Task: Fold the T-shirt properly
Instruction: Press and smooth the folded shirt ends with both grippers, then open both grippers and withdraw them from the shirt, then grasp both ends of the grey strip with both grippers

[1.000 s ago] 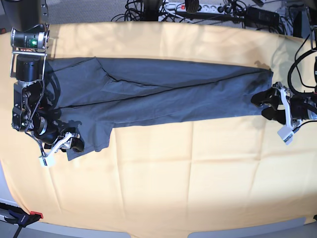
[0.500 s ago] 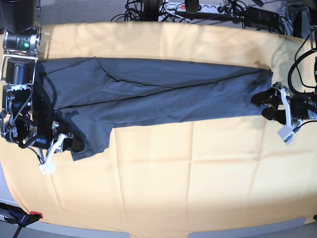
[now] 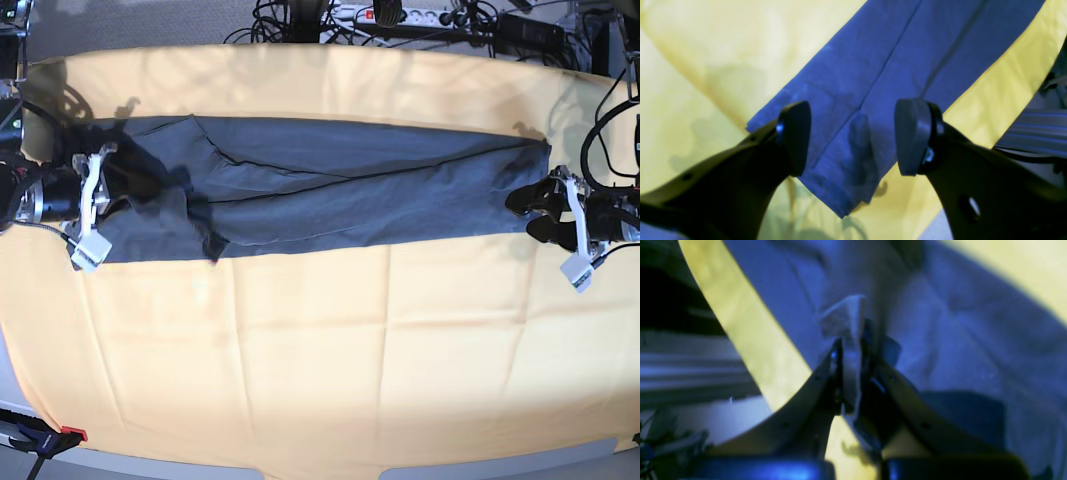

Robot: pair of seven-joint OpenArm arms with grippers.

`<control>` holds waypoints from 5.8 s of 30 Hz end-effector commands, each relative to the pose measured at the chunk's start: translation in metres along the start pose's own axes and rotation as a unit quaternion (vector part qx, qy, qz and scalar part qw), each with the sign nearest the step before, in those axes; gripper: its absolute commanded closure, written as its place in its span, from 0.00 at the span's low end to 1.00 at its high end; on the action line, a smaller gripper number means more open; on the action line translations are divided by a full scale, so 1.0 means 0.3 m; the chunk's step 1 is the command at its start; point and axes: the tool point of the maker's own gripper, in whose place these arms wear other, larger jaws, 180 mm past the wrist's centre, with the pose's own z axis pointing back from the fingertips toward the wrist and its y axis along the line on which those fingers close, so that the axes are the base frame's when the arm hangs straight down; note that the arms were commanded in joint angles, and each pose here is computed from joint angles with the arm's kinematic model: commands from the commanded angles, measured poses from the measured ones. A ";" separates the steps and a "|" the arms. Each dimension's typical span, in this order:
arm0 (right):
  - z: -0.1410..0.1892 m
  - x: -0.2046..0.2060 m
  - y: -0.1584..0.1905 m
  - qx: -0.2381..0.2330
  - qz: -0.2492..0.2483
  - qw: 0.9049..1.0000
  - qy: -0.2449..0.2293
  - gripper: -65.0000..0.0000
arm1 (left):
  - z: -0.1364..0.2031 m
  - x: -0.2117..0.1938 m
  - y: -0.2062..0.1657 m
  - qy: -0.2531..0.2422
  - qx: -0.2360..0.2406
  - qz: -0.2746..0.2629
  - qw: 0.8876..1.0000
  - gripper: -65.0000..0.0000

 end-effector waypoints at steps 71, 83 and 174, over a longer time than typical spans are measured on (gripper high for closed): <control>-0.144 -0.141 -0.153 -0.166 -0.019 0.986 0.005 1.00 | -0.092 -0.183 0.054 -0.156 0.095 0.273 0.944 0.38; -0.139 -0.116 -0.154 -0.167 -0.018 0.986 -0.004 0.80 | -0.127 -0.159 0.057 -0.156 0.102 0.258 0.948 1.00; 0.030 -0.003 -0.181 -0.192 -0.153 0.954 -0.174 0.33 | -0.321 0.047 -0.060 -0.221 0.050 0.187 0.956 1.00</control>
